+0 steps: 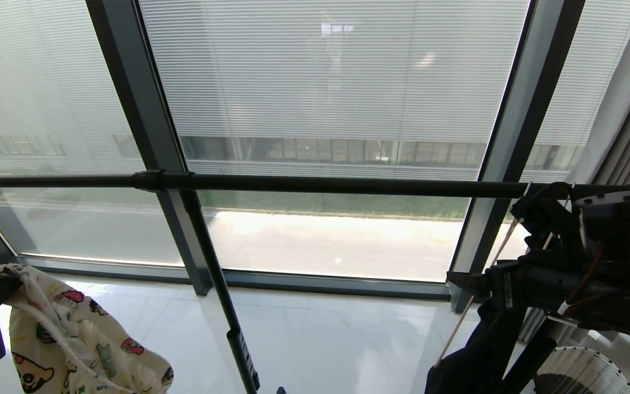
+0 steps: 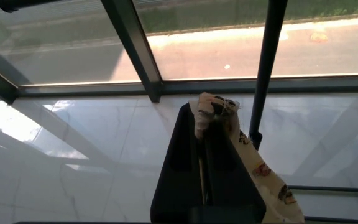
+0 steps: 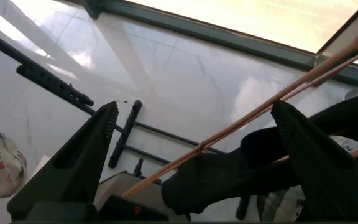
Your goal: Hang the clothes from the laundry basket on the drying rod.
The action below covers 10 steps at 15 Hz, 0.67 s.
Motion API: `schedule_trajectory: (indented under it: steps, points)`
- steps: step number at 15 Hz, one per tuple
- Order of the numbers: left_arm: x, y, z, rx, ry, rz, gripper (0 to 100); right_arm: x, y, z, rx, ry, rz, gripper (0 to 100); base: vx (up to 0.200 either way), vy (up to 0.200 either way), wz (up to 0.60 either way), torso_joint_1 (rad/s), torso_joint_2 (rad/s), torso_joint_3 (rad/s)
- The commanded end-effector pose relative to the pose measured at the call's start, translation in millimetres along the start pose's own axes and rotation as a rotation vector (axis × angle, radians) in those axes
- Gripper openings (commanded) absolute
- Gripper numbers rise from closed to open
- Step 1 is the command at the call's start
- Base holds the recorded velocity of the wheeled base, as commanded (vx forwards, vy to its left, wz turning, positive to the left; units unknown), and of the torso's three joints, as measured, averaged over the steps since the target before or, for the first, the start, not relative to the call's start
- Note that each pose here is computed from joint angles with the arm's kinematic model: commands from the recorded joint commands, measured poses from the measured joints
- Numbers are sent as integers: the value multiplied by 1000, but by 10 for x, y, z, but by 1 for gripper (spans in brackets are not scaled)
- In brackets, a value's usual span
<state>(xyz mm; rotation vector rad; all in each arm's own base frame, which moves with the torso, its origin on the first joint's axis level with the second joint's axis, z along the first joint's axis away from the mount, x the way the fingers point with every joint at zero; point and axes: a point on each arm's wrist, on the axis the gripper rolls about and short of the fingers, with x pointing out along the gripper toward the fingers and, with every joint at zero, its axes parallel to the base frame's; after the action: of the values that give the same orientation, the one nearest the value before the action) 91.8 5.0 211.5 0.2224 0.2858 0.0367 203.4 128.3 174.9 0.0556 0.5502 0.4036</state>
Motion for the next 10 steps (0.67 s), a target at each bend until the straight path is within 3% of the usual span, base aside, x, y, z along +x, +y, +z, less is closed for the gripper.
schedule_trajectory:
  steps: [1, 10]
  points:
    - [8, -6, -27, 0, 11, -1, 0, 185, 22, -107, 3, 69, -24, 100, 0, 0, 0, 0, 0, 0]
    - [9, -11, -48, -1, 17, -3, 0, 174, -26, -109, 44, 46, -130, 100, 0, 0, 0, 0, 0, 0]
